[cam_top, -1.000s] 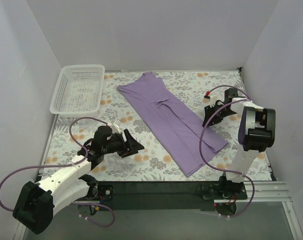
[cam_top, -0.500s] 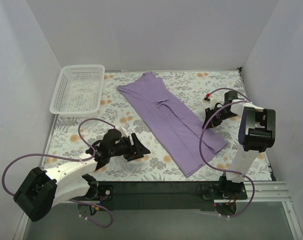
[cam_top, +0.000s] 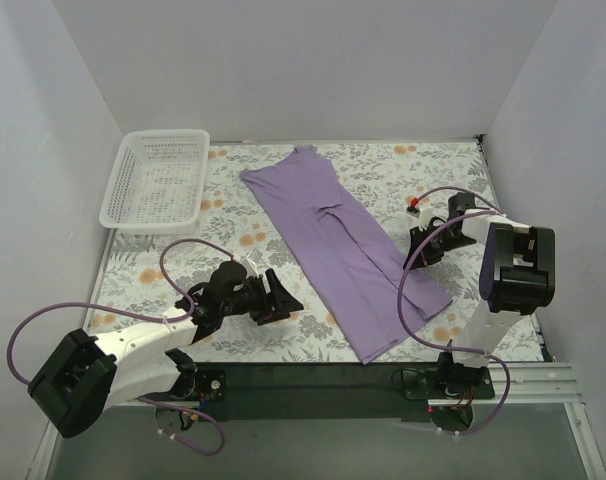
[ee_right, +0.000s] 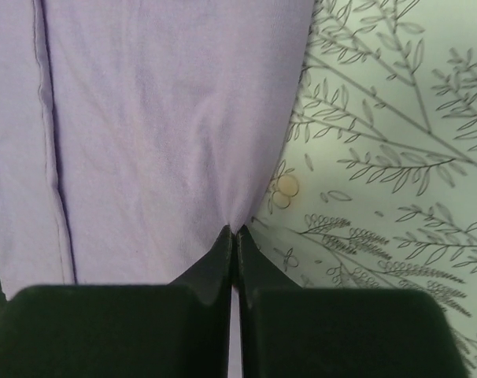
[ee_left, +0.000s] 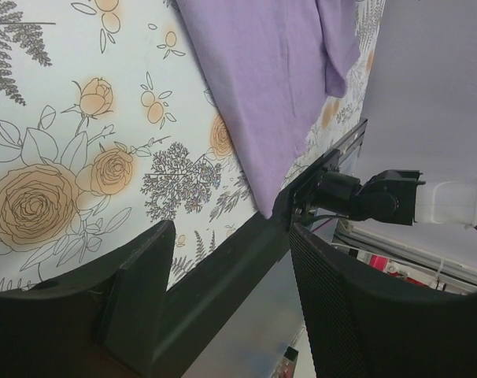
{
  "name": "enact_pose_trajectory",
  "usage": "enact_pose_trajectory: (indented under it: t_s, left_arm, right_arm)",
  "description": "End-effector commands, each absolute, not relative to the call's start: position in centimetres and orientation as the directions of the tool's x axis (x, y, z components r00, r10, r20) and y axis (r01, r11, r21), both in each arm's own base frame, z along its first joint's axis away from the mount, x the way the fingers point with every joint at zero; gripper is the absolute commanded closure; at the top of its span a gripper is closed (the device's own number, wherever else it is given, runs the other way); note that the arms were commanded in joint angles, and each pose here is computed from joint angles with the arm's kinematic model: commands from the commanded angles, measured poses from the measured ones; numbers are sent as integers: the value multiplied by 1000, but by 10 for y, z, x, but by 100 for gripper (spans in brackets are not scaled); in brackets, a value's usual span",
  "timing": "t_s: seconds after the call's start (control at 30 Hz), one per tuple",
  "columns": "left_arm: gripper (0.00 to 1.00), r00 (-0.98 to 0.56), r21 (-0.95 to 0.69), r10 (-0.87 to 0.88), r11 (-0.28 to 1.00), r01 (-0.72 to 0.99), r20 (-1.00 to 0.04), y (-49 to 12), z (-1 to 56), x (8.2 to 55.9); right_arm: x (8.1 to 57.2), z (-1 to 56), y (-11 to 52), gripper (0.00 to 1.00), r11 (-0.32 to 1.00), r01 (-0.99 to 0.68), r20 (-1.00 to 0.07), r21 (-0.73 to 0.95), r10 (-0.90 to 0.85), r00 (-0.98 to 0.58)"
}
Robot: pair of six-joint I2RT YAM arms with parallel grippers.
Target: Fold and stack the t-shirts
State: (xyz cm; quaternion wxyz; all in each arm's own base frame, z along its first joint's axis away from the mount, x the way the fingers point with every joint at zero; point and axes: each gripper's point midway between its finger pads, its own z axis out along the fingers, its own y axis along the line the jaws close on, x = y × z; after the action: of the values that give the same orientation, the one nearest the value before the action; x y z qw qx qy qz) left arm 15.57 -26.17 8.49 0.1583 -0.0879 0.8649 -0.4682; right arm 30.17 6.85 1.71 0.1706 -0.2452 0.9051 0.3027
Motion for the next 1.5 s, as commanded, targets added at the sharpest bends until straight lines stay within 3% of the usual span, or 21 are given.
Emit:
enact_pose_trajectory:
  t_s: [0.0,0.63,0.67,0.8,1.0,1.23,1.47]
  left_arm:
    - [41,-929,-839,-312,545,-1,-201,-264,83,157]
    - [41,-952,-820,-251,572,-1,-174,-290,64,140]
    - [41,-953,-821,-248,571,1,-173,-293,65,140]
    - [41,-961,-809,-216,588,16,-175,-303,60,136]
    - [41,-961,-790,-211,613,14,-181,-312,52,136]
    - [42,-961,-781,-214,625,3,-176,-316,46,134]
    - [42,-957,-772,-217,636,11,-193,-314,43,134]
  right_arm:
    - [257,-8,50,99,734,-513,-306,444,-414,-857]
    - [232,-4,42,99,740,-523,-294,423,-434,-852]
    - [231,-4,42,97,737,-526,-293,424,-438,-850]
    - [247,13,33,67,746,-548,-348,380,-433,-831]
    - [283,63,23,48,768,-593,-494,243,-428,-757]
    - [288,120,61,41,656,-718,-733,231,-367,-572]
    - [279,134,80,38,601,-765,-816,231,-308,-488]
